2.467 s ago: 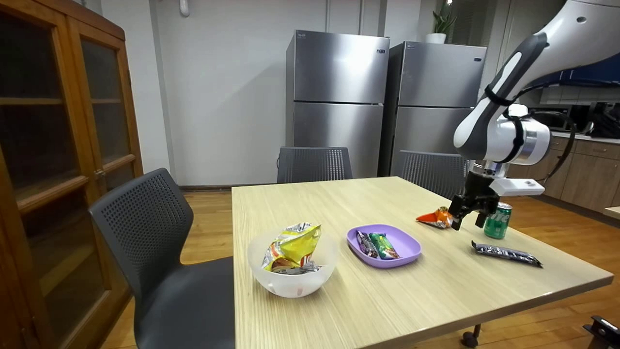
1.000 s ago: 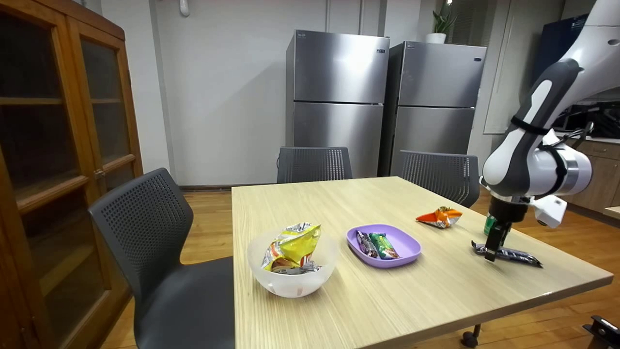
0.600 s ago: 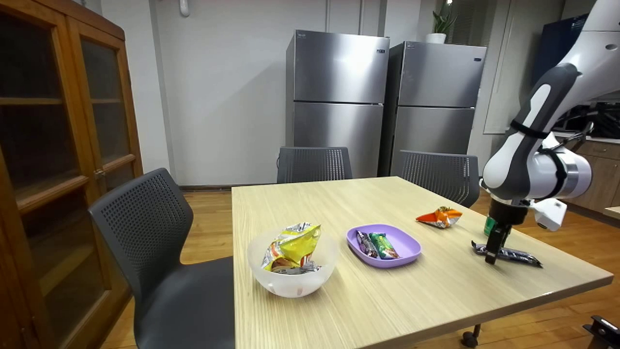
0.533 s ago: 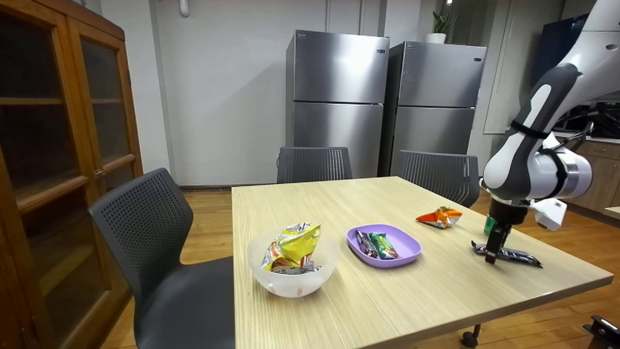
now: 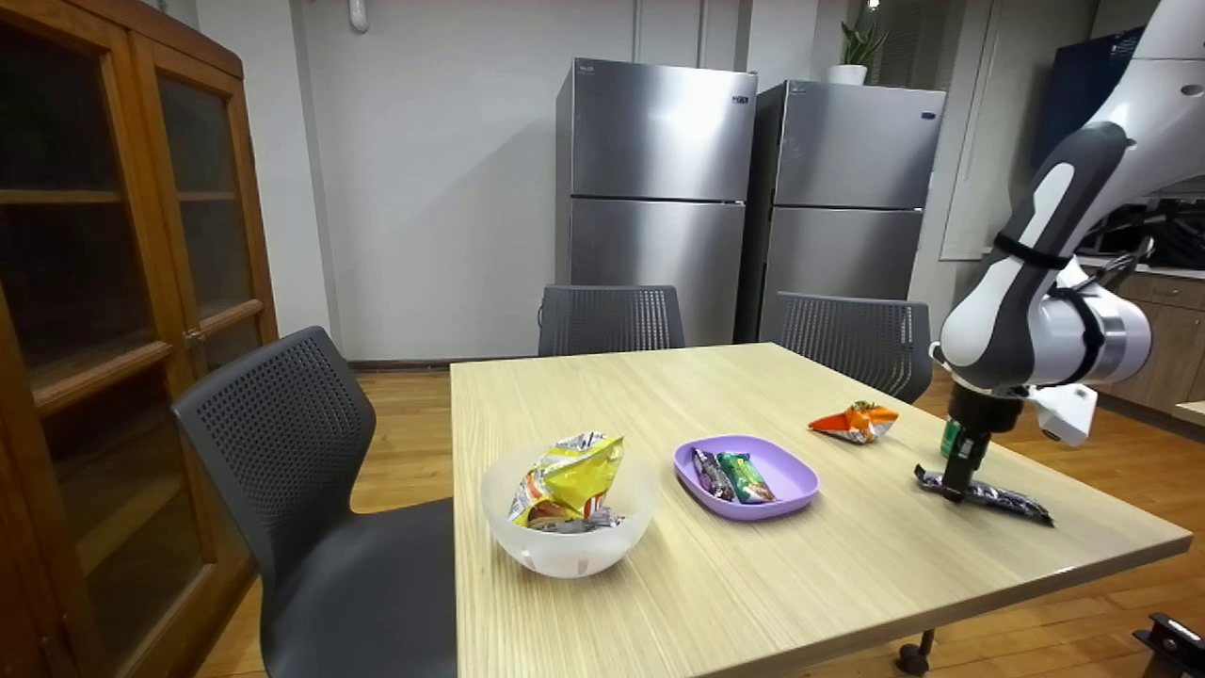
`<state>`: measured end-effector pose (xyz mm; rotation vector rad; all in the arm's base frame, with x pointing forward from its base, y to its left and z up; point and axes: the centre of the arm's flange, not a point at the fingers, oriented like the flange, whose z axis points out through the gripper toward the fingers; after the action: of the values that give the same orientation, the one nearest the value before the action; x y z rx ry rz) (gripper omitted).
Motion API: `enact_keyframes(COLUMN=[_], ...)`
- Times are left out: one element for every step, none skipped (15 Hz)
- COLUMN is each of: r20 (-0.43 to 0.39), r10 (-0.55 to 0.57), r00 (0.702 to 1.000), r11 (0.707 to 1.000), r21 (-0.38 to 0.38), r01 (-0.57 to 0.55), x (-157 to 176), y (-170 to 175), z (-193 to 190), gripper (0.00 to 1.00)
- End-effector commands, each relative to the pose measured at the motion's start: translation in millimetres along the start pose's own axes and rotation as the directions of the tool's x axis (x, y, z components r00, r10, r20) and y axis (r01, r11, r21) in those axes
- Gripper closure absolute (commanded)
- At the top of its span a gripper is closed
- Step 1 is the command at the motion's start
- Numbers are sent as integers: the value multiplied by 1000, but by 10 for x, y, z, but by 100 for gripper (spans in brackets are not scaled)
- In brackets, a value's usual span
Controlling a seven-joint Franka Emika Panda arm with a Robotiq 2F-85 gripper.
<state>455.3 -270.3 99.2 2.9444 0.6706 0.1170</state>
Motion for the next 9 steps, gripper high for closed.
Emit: enact_keyframes(r20=[-27, -30, -29, -31, -35, -45, -53, -64, -74], r10=[-14, -9, -2, 2, 5, 9, 13, 16, 19], r00=[1000, 1000, 1000, 1000, 999, 999, 999, 998, 997], r11=[1000, 1000, 1000, 1000, 1000, 1000, 1000, 999, 999], r21=[-11, -8, -5, 7, 14, 22, 28, 35, 40], r01=[13, 9, 2, -1, -5, -8, -11, -14, -16], x=[-42, -46, -48, -52, -51, -41, -25, 15, 50], y=[68, 71, 70, 72, 74, 74, 71, 53, 38], z=[-84, -114, -141, -181, -215, -261, -295, -342, -377], gripper=[87, 90, 90, 91, 91, 91, 91, 91, 91])
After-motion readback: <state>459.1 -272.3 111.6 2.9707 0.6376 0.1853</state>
